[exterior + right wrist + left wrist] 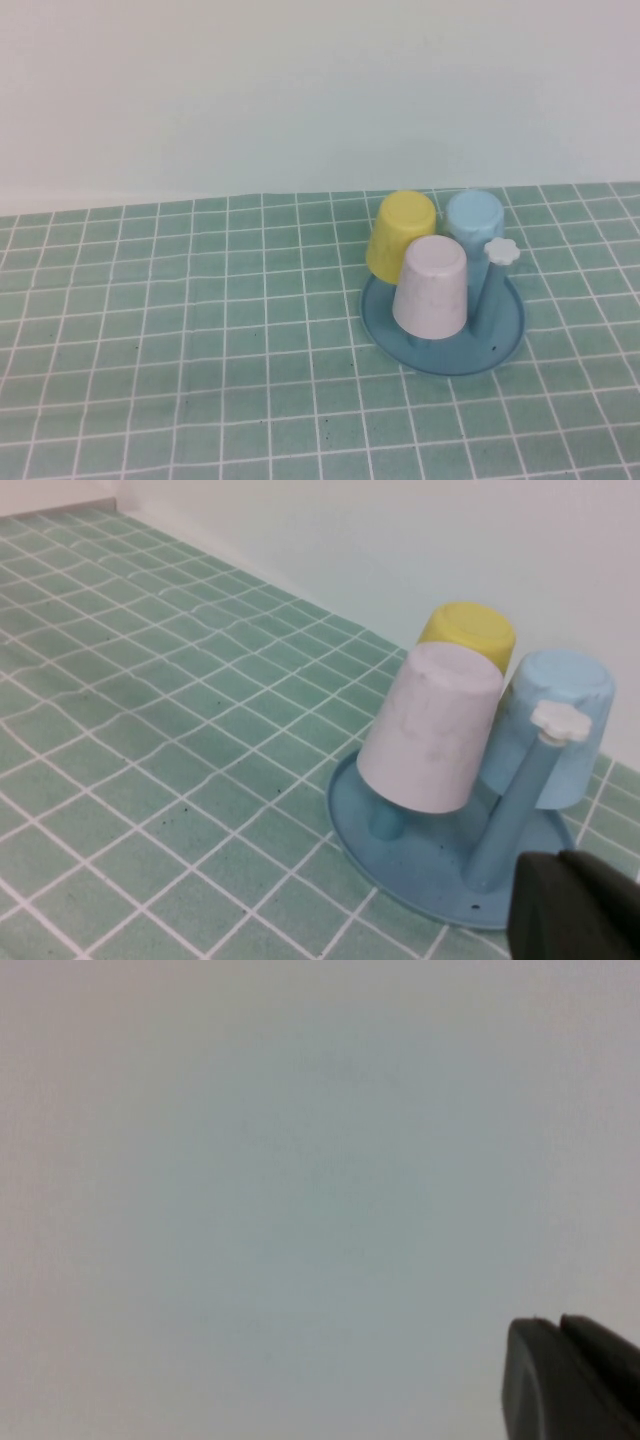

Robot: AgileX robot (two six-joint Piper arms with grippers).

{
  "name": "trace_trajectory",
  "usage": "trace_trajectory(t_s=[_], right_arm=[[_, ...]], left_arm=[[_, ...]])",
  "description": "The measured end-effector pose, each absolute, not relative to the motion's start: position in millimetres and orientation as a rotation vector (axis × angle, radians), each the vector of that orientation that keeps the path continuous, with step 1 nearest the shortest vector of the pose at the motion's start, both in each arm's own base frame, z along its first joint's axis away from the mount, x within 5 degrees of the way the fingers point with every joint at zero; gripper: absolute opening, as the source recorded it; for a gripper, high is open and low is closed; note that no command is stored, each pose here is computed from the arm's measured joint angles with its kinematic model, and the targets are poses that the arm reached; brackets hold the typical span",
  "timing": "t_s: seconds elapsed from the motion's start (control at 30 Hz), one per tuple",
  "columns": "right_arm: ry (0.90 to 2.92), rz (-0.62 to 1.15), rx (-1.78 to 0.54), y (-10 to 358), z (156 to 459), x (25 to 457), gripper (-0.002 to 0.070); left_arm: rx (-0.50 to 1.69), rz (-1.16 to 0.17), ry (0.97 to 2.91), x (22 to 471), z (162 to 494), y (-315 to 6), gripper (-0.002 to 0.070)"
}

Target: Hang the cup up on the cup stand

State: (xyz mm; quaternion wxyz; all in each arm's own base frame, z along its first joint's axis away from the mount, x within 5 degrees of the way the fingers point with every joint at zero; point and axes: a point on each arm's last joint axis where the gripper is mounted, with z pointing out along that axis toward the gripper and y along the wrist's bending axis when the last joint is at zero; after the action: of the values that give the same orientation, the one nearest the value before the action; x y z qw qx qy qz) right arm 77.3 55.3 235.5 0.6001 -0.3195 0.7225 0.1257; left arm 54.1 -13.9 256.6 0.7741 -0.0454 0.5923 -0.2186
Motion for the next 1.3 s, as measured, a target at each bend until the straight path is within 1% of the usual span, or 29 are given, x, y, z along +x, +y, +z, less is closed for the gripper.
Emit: trace_trajectory(t_s=[0.2,0.33,0.47,0.53,0.63,0.67,0.77,0.9,1.0,1.1,1.3], right_arm=[[1.678,0.292,-0.743,55,235,77,-0.0001],[1.681,0.292,-0.745,55,235,77,-0.0001],[1.681,0.292,-0.745,55,235,77,-0.0001],[1.681,0.292,-0.745,55,235,77,-0.0001],[1.681,0.292,-0.745,55,235,77,-0.0001],[1.681,0.292,-0.745,55,235,77,-0.0001],[1.683,0.293,-0.746,55,235,77,-0.0001],[1.683,0.293,-0.746,55,235,77,-0.0001],[1.684,0.293,-0.747,55,235,77,-0.0001],[1.684,0.293,-0.747,55,235,77,-0.0001],[1.684,0.293,-0.747,55,235,77,-0.0001]], left_arm=[[-0.151,-0.457,1.291,51,251,-10,-0.0001],[-0.136,-0.424,1.309,52,248,-10,0.0],[-0.044,-0.264,1.341,55,233,-8,0.0],[0.032,-0.107,1.389,57,221,-5,-0.0001],[0.149,0.049,1.444,58,217,-4,0.0],[0.182,0.075,1.48,59,213,-4,-0.0001],[0.214,0.074,1.614,58,201,-5,-0.0001],[0.204,0.05,1.807,52,182,-4,-0.0001],[0.187,0.048,1.82,52,181,-3,-0.0001],[0.154,0.01,1.821,52,181,-4,-0.0001],[0.153,0.009,1.821,52,181,-4,-0.0001]])
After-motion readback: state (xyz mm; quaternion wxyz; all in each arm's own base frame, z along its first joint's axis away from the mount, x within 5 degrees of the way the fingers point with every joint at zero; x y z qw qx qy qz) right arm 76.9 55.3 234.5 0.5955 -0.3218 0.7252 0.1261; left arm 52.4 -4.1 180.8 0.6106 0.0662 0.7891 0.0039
